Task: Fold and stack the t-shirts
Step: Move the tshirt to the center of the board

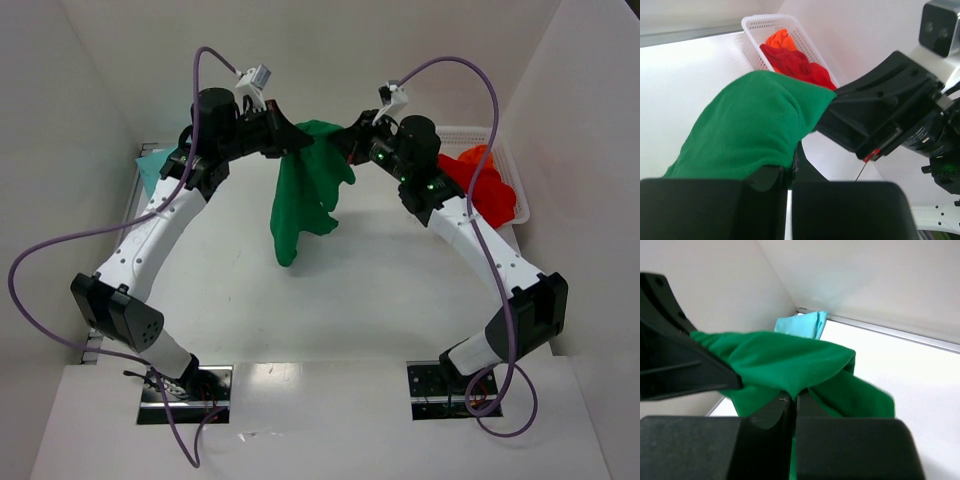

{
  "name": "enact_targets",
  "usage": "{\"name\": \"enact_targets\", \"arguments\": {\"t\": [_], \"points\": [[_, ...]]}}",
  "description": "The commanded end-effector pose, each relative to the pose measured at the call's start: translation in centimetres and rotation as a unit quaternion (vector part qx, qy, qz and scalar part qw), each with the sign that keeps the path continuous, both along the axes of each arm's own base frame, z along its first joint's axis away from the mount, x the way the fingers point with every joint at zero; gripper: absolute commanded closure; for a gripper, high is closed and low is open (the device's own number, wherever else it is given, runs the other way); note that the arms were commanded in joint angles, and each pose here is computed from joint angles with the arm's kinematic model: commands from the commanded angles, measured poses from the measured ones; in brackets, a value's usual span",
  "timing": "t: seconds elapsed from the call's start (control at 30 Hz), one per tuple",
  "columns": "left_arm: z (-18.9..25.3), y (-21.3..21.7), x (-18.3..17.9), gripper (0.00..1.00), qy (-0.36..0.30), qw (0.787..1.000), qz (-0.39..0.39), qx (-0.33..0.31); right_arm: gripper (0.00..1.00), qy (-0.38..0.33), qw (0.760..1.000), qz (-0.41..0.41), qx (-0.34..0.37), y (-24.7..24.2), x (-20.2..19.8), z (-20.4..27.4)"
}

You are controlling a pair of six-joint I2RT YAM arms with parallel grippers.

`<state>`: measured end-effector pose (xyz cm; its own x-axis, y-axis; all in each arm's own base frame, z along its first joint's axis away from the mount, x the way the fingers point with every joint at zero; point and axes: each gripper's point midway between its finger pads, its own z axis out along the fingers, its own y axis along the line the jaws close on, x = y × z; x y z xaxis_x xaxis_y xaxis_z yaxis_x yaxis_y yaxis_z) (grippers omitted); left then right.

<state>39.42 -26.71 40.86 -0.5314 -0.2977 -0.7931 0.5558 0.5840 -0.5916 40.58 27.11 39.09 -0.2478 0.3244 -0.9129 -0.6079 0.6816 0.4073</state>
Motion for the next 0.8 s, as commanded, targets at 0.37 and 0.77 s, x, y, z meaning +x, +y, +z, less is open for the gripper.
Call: {"name": "enact_targets", "arguments": {"t": [0.37, 0.77], "points": [[-5.0, 3.4, -1.2, 0.39, 0.002, 1.000, 0.029, 0.007, 1.00, -0.103, 0.992, -0.070, -0.001, -3.6, -1.8, 11.6], [-15.2, 0.9, -1.8, 0.09, 0.055, 0.998, -0.021, 0.037, 1.00, -0.106, 0.991, -0.085, 0.008, -4.6, -2.6, 13.9]]}}
